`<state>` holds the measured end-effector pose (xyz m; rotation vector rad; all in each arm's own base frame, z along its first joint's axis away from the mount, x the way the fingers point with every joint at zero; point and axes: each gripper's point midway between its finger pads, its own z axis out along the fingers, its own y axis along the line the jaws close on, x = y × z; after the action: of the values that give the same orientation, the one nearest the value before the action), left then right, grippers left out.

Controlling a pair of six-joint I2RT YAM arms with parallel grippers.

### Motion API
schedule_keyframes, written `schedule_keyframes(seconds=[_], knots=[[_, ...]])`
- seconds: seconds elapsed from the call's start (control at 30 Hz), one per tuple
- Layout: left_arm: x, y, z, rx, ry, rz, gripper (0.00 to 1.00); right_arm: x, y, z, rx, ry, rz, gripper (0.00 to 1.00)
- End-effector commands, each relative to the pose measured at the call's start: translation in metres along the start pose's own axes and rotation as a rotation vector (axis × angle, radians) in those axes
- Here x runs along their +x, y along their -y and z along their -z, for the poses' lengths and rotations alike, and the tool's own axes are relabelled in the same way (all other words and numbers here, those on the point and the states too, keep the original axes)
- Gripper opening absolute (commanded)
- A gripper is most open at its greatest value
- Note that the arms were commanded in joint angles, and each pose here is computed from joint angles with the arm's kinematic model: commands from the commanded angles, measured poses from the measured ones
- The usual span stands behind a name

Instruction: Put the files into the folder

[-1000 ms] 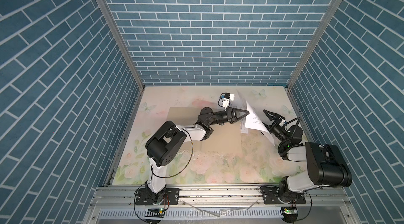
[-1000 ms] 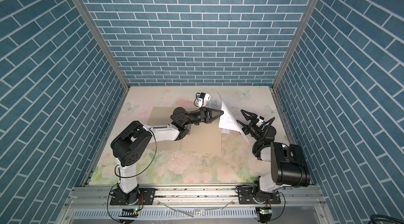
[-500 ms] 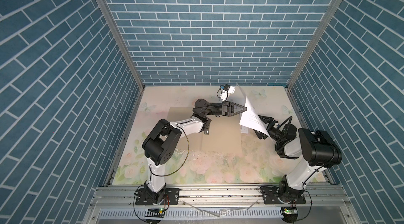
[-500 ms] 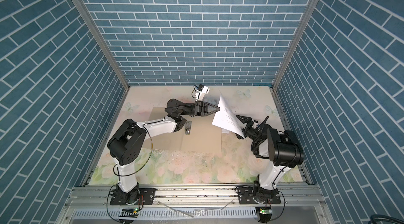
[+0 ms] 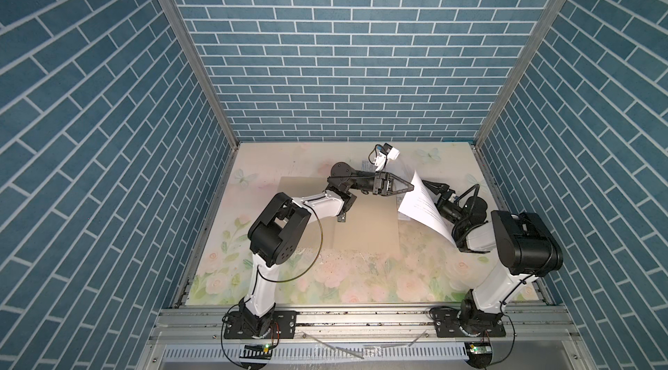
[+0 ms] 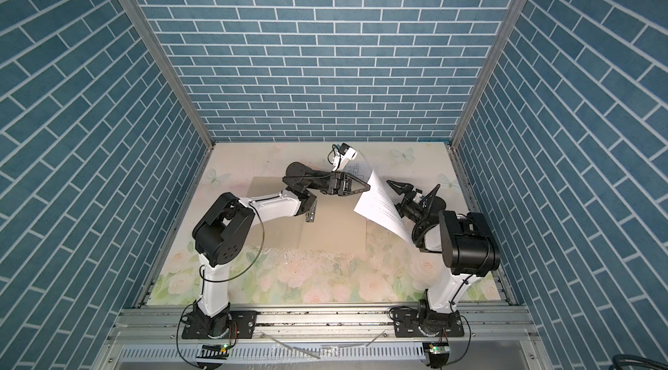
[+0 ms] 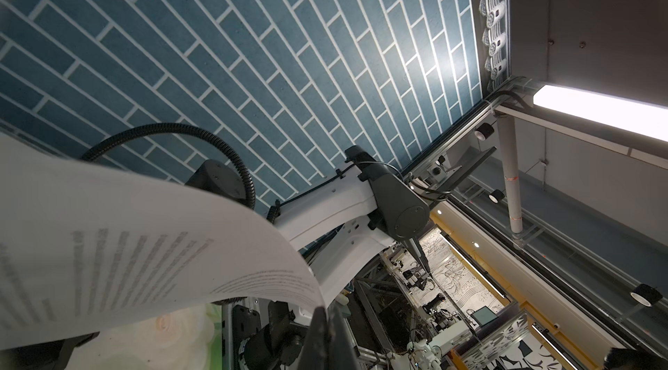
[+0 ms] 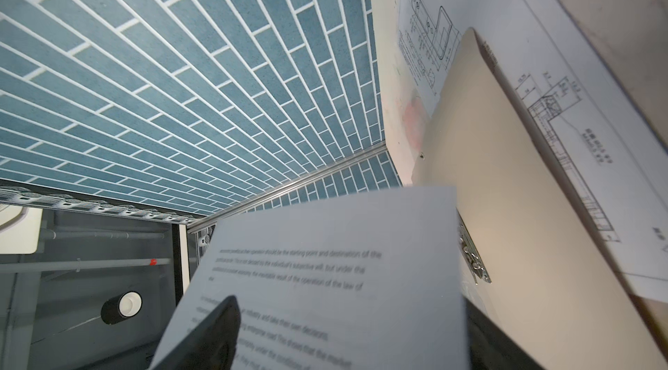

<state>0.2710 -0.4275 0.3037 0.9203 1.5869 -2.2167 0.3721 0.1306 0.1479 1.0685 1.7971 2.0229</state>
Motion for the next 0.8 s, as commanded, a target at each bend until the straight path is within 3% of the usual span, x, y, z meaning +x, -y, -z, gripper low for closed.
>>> schedule_keyframes(seconds=[0.0, 0.43, 0.77], knots=[[0.015, -0.015, 0.01, -0.014, -0.022, -0.021, 0.0, -0.008, -0.022, -0.002, -0.054, 0.013, -0.013, 0.88], [0.054, -0.08, 0.092, -0.219, 0.124, 0.122, 0.0, -0.025, 0.007, 0.009, -0.01, 0.079, -0.058, 0.88], [0.094, -0.114, 0.11, -0.28, 0.128, 0.241, 0.0, -0.024, 0.02, 0.007, 0.013, 0.086, -0.061, 0.85]])
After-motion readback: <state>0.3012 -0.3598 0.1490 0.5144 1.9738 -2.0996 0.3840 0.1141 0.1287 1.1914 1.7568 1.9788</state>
